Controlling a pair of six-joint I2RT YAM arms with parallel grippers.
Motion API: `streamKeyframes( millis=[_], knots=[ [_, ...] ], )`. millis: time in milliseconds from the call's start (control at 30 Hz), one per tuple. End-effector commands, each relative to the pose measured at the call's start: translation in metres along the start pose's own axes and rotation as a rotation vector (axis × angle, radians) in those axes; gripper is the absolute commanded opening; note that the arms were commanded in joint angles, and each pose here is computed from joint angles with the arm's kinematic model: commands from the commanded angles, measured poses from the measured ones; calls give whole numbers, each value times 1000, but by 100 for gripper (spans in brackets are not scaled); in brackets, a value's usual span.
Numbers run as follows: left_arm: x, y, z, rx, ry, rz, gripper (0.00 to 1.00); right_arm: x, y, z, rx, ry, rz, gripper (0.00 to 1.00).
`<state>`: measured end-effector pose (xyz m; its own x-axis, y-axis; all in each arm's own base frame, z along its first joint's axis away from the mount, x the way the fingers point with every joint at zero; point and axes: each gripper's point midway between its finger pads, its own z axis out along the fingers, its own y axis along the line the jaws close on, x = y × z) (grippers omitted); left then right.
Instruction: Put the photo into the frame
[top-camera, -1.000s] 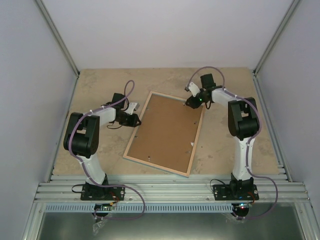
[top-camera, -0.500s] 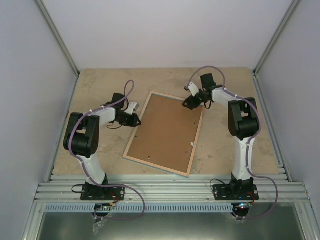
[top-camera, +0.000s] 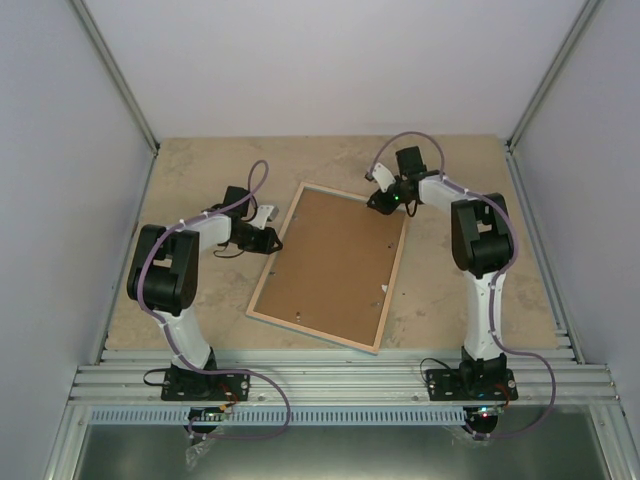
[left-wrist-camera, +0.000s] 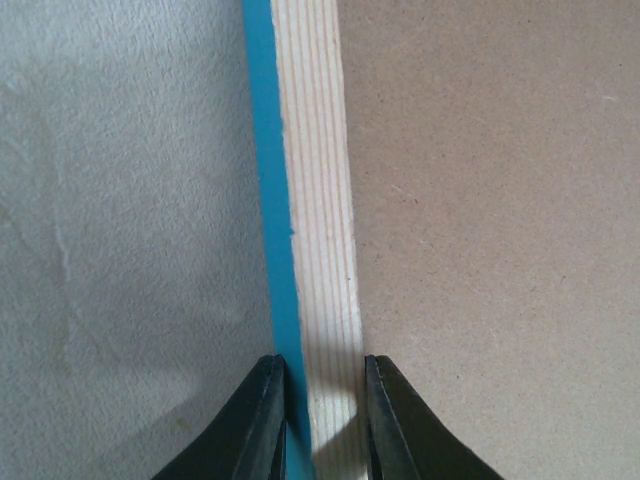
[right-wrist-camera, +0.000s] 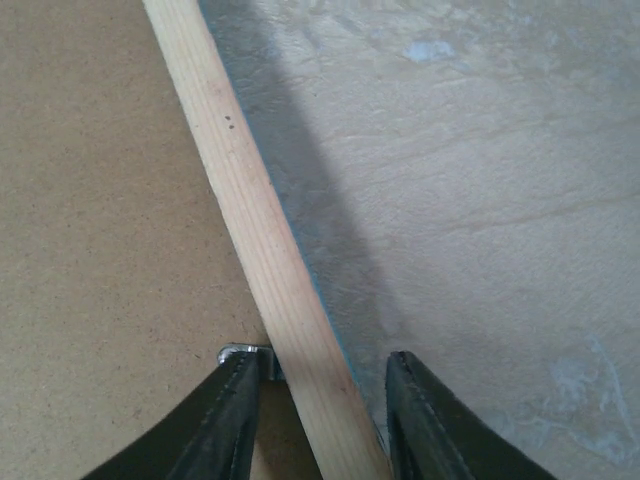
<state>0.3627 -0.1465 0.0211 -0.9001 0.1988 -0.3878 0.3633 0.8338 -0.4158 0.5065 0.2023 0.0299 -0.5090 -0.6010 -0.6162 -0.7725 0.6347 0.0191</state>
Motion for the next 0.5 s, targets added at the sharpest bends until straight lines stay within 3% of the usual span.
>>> streamKeyframes(
  millis=[0,300,367,467],
  knots=[
    [49,11,24,1,158,-50,0,43,-3,16,32,137,-4,34],
    [48,11,24,-1,156,-48,0,45,3,23,-12,131,-5,19],
    [48,11,24,1,157,-49,0,43,7,22,-35,120,-7,21],
    [48,12,25,2,158,-50,0,40,16,22,-69,110,-12,32]
  ],
)
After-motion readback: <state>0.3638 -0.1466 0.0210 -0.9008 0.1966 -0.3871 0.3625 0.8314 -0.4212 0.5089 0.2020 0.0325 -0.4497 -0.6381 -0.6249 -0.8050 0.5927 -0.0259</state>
